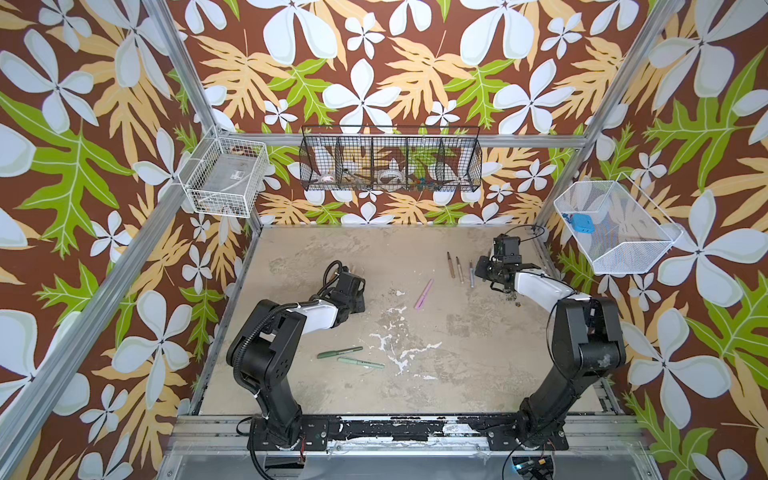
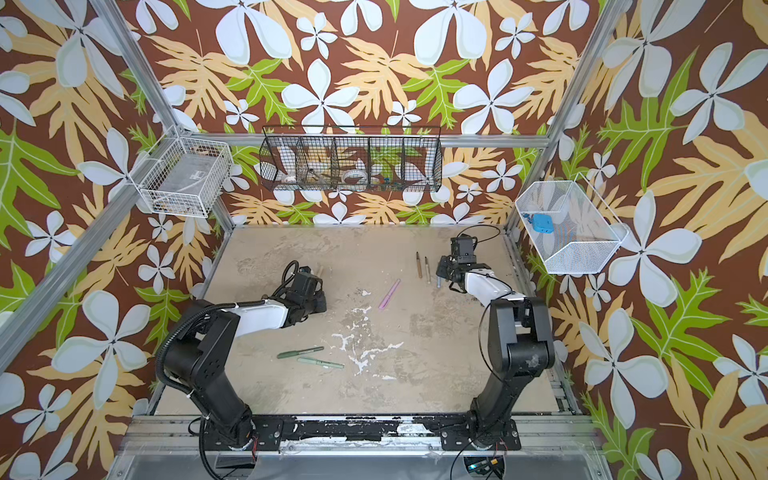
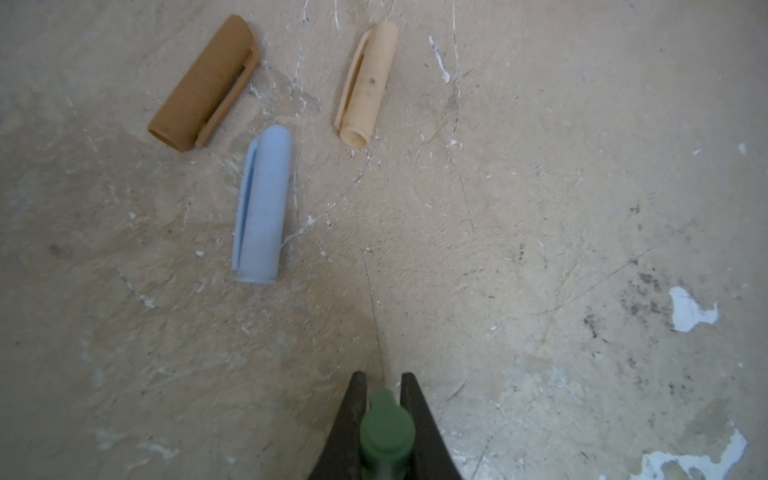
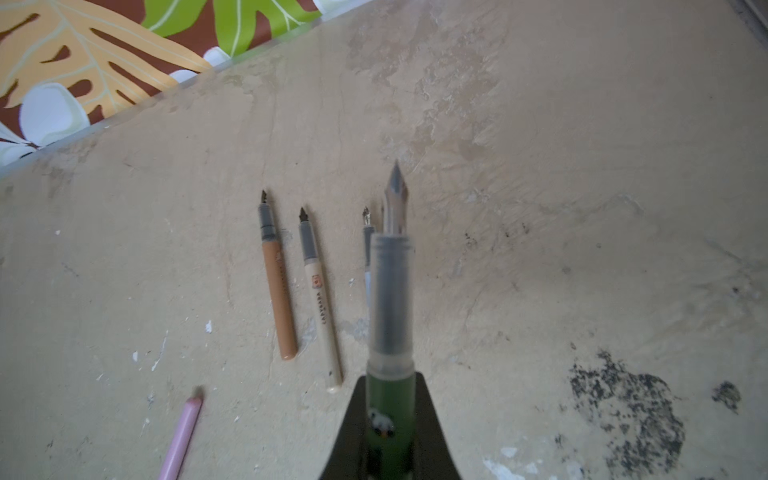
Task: Open the pen caps
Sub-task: 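Open both grippers to set the green cap and pen on the table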
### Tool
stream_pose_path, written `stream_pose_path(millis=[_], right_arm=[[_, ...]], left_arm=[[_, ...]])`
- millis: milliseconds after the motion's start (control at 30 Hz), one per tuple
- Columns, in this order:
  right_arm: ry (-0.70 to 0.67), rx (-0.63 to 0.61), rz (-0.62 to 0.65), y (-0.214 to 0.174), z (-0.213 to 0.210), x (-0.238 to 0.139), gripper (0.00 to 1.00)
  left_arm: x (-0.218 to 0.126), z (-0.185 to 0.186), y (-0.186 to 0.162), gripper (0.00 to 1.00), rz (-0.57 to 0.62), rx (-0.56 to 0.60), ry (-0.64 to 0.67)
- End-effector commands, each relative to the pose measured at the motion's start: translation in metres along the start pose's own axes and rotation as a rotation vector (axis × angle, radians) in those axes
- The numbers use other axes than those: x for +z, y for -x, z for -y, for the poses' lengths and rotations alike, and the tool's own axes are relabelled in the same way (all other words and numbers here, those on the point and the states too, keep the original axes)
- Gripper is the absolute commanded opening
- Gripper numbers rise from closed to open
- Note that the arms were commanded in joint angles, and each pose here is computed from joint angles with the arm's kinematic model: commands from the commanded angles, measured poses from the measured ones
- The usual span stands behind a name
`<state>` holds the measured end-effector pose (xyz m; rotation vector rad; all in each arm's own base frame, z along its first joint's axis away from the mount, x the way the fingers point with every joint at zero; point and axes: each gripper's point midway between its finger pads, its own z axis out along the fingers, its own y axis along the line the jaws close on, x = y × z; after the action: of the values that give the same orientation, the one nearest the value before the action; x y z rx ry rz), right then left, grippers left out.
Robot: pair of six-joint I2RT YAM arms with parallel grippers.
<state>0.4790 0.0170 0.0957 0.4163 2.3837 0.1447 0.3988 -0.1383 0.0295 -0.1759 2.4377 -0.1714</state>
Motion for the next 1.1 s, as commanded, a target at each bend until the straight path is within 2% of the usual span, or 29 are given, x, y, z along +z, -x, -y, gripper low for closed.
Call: stream_pose_path(millis=[0, 133, 267, 400, 667, 867, 1067], right_arm=[[-0.014, 0.028, -0.062, -0.010, 0.004, 0.013, 0.00], [-0.078, 0.021, -0.067, -0.011, 0.015, 0.025, 0.03], [-0.082, 0.025, -0.122, -0.026, 0.020, 0.041, 0.04], [-0.108, 0.022, -0.124, -0.032, 0.026, 0.047, 0.05], [-0.146, 0.003, -0.153, -0.047, 0.037, 0.057, 0.19], [-0.127, 0.002, -0.153, -0.050, 0.034, 0.056, 0.28], [-0.090, 0.012, -0.088, -0.029, 0.025, 0.036, 0.30]], left_arm=[[0.005, -0.005, -0.004, 0.04, -0.025, 0.019, 0.025], [0.008, -0.011, -0.005, 0.05, -0.035, 0.030, 0.064], [0.012, -0.015, -0.005, 0.08, -0.050, 0.040, 0.090], [0.015, -0.018, -0.009, 0.08, -0.066, 0.049, 0.108], [0.018, -0.020, -0.012, 0.16, -0.083, 0.050, 0.120], [0.018, -0.021, -0.012, 0.25, -0.087, 0.046, 0.123], [0.015, -0.019, -0.009, 0.32, -0.078, 0.040, 0.110]])
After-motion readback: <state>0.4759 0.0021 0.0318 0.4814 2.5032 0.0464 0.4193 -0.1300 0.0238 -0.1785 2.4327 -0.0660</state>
